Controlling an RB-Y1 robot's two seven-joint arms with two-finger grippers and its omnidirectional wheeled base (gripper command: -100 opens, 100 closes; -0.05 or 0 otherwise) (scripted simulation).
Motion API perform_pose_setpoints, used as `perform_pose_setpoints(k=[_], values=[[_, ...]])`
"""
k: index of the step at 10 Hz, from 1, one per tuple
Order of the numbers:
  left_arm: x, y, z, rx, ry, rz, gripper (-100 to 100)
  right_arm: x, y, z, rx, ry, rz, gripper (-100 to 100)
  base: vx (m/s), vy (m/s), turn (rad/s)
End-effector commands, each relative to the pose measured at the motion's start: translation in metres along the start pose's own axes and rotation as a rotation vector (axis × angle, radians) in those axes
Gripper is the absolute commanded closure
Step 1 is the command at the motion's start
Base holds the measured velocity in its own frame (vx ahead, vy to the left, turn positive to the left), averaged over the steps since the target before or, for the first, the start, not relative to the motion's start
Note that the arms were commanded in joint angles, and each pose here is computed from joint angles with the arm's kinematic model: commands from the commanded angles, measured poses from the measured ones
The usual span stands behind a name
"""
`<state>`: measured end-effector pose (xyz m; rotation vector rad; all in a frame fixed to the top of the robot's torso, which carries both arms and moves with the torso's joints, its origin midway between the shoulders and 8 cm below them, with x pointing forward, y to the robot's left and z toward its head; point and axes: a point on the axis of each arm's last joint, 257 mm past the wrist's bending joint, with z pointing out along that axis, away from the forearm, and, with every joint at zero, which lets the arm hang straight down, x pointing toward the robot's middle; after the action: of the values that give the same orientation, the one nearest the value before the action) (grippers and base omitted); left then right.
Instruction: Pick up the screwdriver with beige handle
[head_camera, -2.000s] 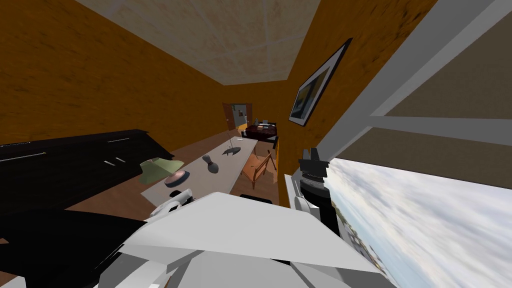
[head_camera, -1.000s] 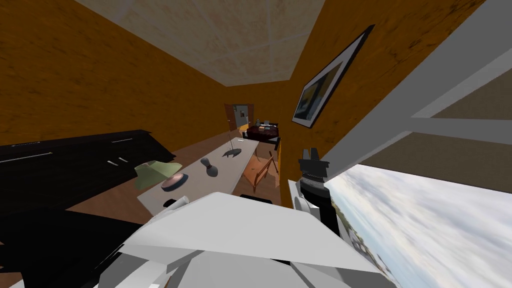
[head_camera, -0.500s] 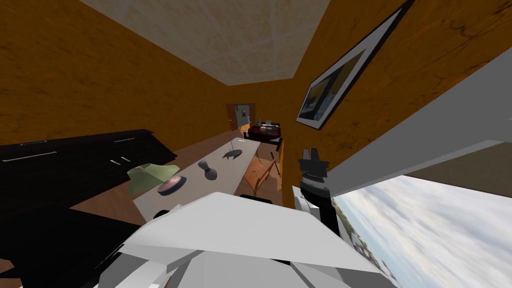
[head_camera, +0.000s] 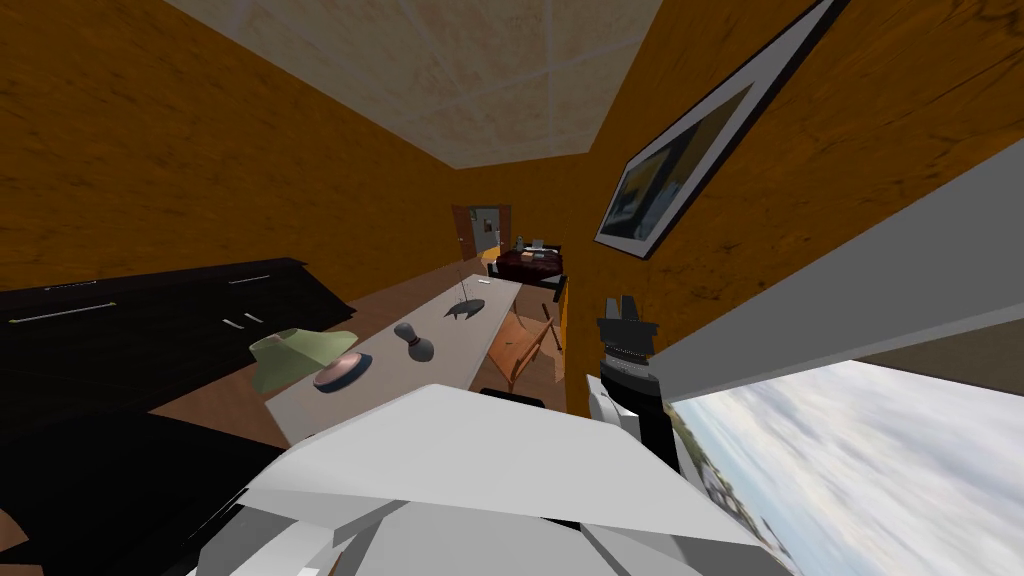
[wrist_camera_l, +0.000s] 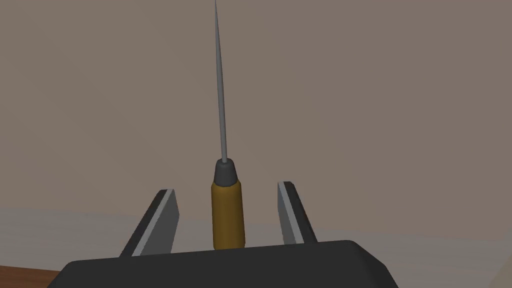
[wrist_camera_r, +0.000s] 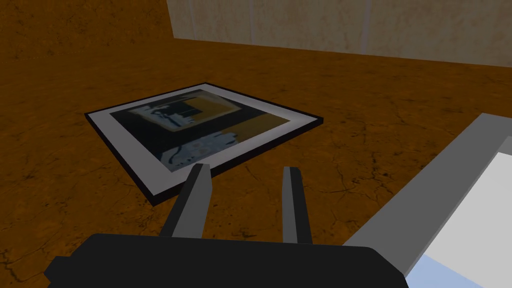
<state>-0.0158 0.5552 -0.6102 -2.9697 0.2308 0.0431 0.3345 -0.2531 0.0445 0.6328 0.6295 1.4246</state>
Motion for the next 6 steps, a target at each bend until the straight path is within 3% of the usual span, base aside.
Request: perform_pose_setpoints(k=[1, 4, 5, 6], values=[[0.000, 0.000, 0.000, 0.000, 0.000, 0.000, 100, 0.000, 0.000, 0.000, 0.000, 0.000, 0.000, 0, 0.000, 0.000, 0.000], [0.000, 0.000, 0.000, 0.000, 0.000, 0.001, 100, 0.000, 0.000, 0.000, 0.000, 0.000, 0.000, 0, 0.000, 0.000, 0.000], [0.000, 0.000, 0.000, 0.001, 0.000, 0.001, 0, 0.000, 0.000, 0.000, 0.000, 0.000, 0.000, 0, 0.000, 0.000, 0.000], [0.014, -0.006, -0.003, -0.006, -0.001, -0.002, 100, 0.000, 0.000, 0.000, 0.000, 0.000, 0.000, 0, -0.003, -0.009, -0.026]])
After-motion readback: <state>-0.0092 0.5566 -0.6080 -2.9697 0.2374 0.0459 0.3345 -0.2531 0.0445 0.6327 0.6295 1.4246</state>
